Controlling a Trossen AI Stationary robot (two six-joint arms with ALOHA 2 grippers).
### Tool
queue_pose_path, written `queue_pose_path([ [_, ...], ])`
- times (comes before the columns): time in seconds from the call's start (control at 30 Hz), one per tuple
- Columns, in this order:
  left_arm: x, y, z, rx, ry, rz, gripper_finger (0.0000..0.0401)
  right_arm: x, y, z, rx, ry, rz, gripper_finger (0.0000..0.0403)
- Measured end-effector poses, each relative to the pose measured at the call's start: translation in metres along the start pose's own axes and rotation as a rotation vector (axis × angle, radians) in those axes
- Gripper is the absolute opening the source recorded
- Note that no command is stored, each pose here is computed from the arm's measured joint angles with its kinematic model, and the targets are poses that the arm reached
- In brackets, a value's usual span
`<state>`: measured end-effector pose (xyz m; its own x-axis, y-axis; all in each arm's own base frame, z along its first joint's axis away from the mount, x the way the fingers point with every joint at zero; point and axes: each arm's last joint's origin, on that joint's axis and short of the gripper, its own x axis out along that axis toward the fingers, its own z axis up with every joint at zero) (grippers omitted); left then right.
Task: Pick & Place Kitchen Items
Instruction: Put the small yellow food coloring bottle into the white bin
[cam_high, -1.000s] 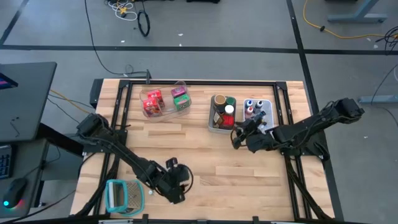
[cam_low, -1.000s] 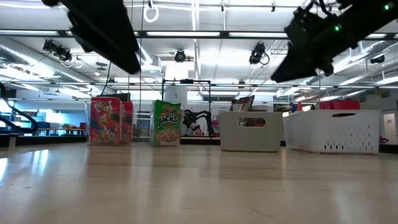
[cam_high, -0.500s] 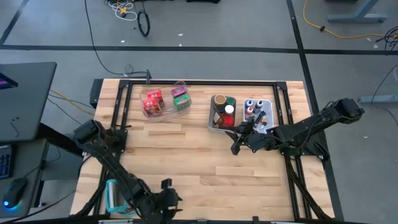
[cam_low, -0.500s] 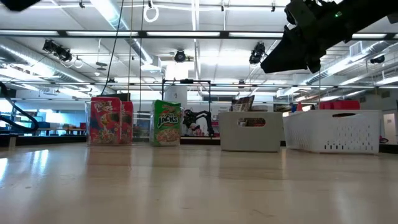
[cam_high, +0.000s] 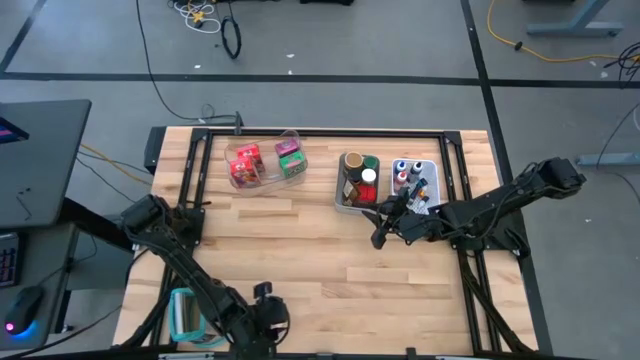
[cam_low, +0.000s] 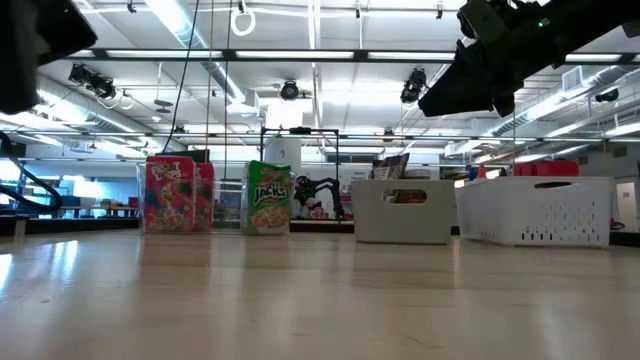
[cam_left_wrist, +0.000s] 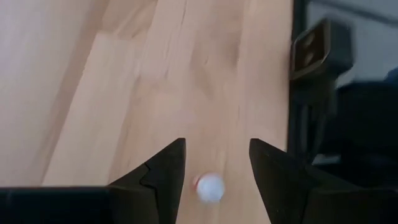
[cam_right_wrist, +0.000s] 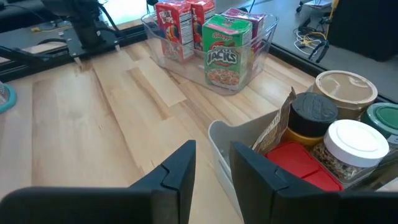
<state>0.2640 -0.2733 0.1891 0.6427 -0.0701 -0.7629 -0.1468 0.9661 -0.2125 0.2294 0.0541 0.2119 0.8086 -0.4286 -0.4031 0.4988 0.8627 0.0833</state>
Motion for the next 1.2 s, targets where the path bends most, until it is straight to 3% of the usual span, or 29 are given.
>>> queue_pose_path([
  [0.37, 0.000, 0.003, -0.003, 0.012, 0.038, 0.025, 0.0185, 0.000, 0.000, 0.000, -0.004, 0.001, -0.001, 0.0110],
  [0.63, 0.021, -0.002, -0.015, 0.020, 0.114, -0.027, 0.0164, 0.000, 0.000, 0.000, -0.004, 0.002, -0.002, 0.0110],
  [1.2, 0.020, 0.000, -0.016, 0.068, 0.130, -0.017, 0.0123, 0.000, 0.000, 0.000, -0.001, 0.001, -0.002, 0.0110],
])
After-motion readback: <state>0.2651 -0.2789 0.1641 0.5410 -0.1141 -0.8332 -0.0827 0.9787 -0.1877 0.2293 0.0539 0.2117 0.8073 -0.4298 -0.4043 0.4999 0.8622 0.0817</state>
